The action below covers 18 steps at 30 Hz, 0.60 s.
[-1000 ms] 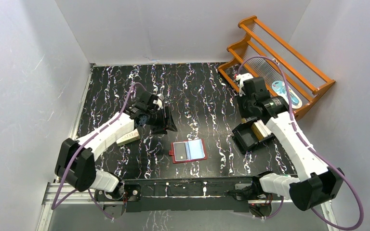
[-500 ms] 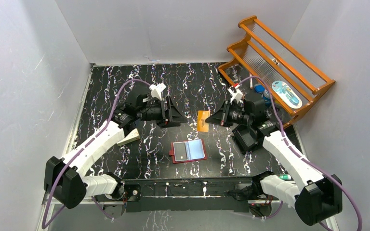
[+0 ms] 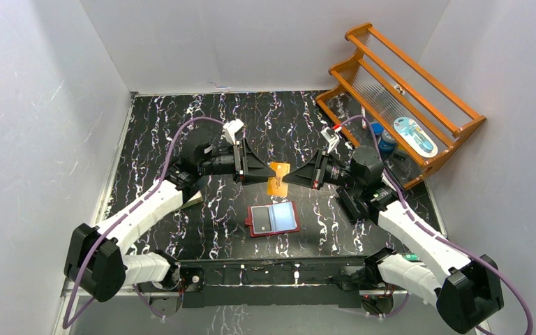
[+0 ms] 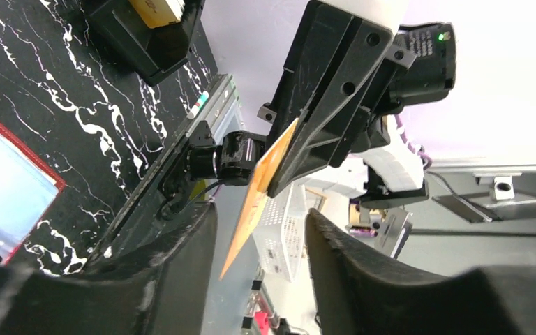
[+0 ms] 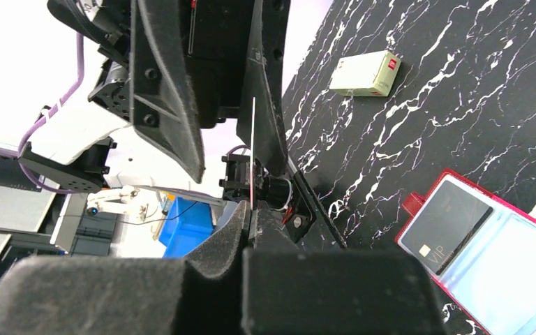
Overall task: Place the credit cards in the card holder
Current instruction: Pass from the right arm to the left
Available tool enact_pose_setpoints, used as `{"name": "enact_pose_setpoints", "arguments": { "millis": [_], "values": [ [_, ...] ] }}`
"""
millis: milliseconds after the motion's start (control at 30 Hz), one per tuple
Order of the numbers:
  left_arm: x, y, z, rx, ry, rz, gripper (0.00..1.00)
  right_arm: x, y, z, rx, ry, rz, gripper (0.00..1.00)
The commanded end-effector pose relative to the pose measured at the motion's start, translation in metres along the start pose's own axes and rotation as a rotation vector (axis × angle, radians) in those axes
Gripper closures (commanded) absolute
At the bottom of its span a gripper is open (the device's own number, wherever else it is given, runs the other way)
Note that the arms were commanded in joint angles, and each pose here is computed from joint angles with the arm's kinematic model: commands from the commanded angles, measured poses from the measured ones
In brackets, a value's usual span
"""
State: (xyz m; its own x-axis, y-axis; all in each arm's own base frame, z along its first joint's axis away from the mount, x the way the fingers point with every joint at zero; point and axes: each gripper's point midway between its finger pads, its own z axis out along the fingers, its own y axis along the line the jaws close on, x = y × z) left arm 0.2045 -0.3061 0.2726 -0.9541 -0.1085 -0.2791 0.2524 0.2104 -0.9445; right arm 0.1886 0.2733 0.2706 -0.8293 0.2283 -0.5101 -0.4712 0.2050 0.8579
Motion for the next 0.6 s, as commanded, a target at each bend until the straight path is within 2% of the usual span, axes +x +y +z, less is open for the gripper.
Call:
{"name": "enact_pose_setpoints", "arguments": {
  "millis": [0,133,167,333,567],
  "values": [
    [0.007,-0.012,-0.002,0.080,0.044,-0.020,0.64,-0.001,0.014,0.003,-0.063,-0.004,-0.033,1.00],
    [0.009,0.011,-0.002,-0.036,0.032,-0.047,0.97,0.001,0.001,0.004,-0.004,0.004,-0.021,0.94],
    [0.010,0.015,-0.002,-0.052,0.030,-0.054,1.00,0.001,-0.002,0.004,0.008,0.004,-0.024,0.91],
    [0.012,0.026,-0.002,-0.077,0.016,-0.077,1.00,0.002,-0.014,0.002,0.079,0.001,-0.030,0.77],
    [0.018,0.082,-0.005,-0.306,0.011,-0.103,1.00,-0.001,-0.045,-0.007,0.272,-0.003,-0.092,0.53]
  ]
}}
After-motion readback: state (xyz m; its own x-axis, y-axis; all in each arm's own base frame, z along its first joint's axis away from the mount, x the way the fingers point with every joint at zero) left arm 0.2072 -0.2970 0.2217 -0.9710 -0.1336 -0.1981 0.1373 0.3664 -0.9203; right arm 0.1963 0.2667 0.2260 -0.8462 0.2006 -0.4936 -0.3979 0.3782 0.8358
